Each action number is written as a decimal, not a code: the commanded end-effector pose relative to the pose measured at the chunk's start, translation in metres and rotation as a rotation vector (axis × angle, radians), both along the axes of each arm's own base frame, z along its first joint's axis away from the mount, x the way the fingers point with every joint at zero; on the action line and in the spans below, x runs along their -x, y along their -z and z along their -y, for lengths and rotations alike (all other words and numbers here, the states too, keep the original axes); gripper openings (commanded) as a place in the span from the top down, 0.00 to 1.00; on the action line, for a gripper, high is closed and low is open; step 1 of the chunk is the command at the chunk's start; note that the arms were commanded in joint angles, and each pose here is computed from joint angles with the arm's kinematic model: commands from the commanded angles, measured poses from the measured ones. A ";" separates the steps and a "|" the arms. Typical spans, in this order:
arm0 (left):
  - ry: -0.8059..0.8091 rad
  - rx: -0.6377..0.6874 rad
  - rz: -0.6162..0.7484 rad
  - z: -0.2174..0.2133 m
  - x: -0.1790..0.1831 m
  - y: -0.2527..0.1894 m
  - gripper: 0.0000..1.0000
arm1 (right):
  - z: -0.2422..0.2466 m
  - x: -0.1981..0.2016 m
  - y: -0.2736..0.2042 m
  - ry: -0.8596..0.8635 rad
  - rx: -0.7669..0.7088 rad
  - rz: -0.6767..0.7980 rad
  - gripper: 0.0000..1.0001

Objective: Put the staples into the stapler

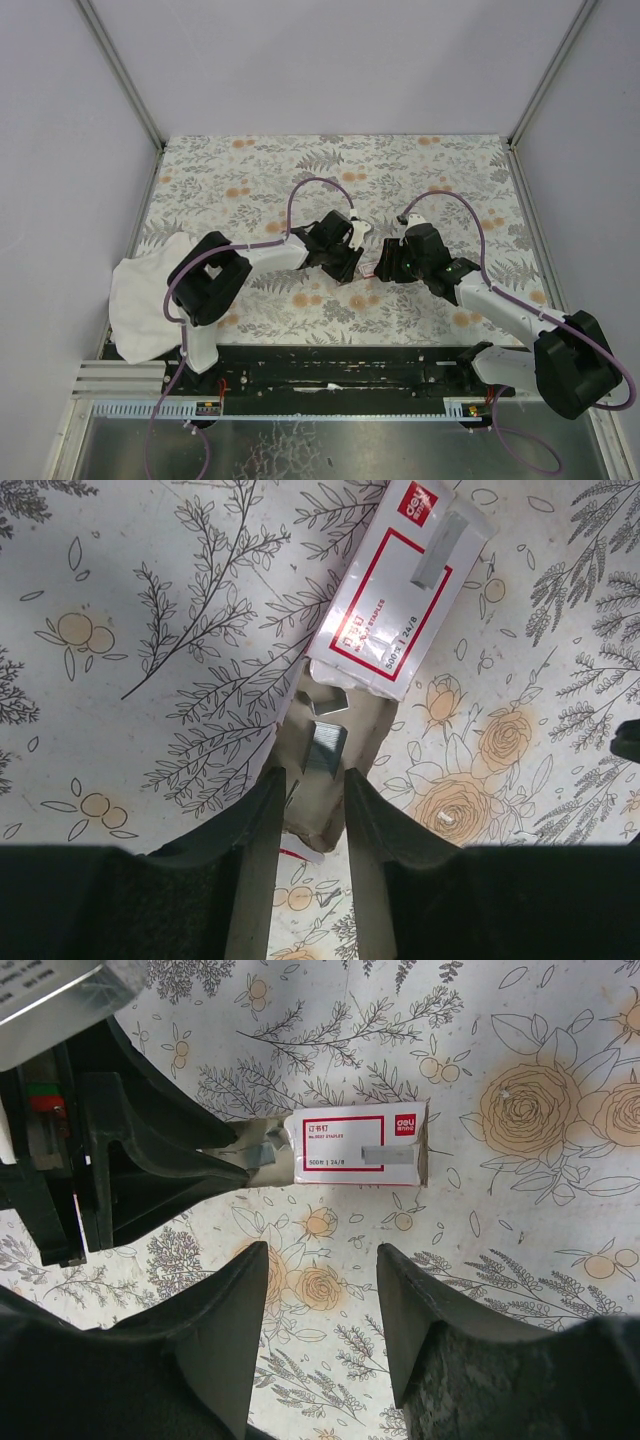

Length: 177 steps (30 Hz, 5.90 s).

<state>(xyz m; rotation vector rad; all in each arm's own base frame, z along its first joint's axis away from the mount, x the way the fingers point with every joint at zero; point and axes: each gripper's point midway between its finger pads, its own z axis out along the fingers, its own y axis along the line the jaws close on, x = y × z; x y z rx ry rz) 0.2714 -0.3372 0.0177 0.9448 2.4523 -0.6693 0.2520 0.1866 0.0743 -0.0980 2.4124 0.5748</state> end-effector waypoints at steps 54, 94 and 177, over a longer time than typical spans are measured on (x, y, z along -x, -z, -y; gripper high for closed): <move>0.096 0.109 0.197 0.023 -0.008 -0.024 0.70 | 0.003 -0.002 -0.010 0.013 -0.036 0.041 0.46; 0.136 0.064 0.141 0.022 -0.004 0.012 0.81 | 0.006 0.003 -0.006 0.014 -0.031 0.031 0.46; 0.155 0.194 0.265 0.044 -0.019 -0.034 0.73 | 0.009 0.007 -0.004 0.009 -0.037 0.022 0.45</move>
